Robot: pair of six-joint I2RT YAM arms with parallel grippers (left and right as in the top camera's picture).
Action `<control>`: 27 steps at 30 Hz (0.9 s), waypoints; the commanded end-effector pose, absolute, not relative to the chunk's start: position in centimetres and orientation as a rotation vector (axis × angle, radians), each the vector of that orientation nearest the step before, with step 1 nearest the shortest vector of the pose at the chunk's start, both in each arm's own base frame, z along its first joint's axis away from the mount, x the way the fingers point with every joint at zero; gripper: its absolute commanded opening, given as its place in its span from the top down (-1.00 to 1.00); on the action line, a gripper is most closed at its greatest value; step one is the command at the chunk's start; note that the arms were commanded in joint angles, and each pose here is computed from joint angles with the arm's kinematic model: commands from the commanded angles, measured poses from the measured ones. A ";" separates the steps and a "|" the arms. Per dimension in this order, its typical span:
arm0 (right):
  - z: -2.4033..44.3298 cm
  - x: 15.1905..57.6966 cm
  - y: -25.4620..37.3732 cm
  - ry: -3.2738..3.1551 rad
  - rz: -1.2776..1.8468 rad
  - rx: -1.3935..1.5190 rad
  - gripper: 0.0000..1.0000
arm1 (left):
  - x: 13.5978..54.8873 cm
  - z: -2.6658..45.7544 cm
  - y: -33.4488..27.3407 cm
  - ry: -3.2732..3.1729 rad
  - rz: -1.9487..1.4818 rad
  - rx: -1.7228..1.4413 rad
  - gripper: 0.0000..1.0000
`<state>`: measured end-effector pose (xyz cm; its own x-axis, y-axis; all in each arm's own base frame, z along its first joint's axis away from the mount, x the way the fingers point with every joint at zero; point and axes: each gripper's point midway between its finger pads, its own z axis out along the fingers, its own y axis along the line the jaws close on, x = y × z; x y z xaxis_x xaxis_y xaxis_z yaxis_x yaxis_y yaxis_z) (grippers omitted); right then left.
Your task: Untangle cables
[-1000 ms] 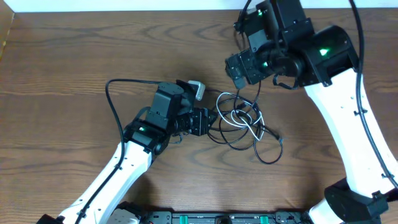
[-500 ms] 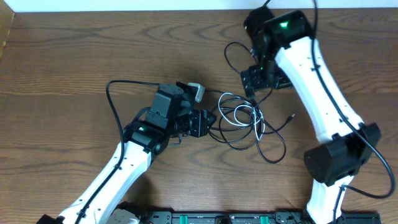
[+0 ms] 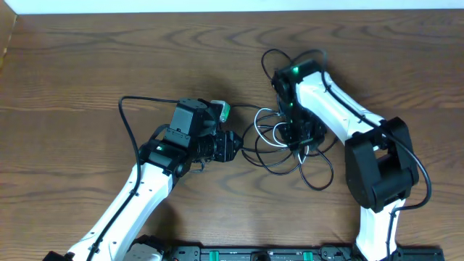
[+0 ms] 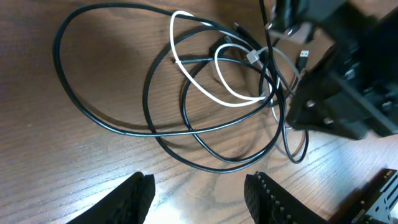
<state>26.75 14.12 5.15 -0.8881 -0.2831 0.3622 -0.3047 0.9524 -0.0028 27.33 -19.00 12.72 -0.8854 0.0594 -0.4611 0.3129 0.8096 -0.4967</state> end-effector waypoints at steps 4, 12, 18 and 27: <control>2.8 26.5 15.8 -2.769 -0.053 0.409 0.42 | 27.3 13.0 -19.0 2.552 -0.814 0.309 -0.05; 5.4 30.6 19.0 -2.909 -0.225 0.439 0.98 | 27.3 12.9 -19.0 2.553 -0.813 0.309 -0.05; 15.7 36.3 21.6 -3.146 -0.371 0.519 0.98 | 27.3 12.9 -19.0 2.553 -0.813 0.308 -0.06; 39.9 41.0 22.4 -3.752 -0.820 0.767 0.97 | 27.4 12.9 -18.9 2.554 -0.804 0.306 -0.06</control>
<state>41.49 23.59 33.15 -0.7697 -0.2320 -0.5947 -0.4357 0.8718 0.2238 27.34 -18.97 12.72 -0.8830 0.0652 -0.4648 0.3191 0.8096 -0.4927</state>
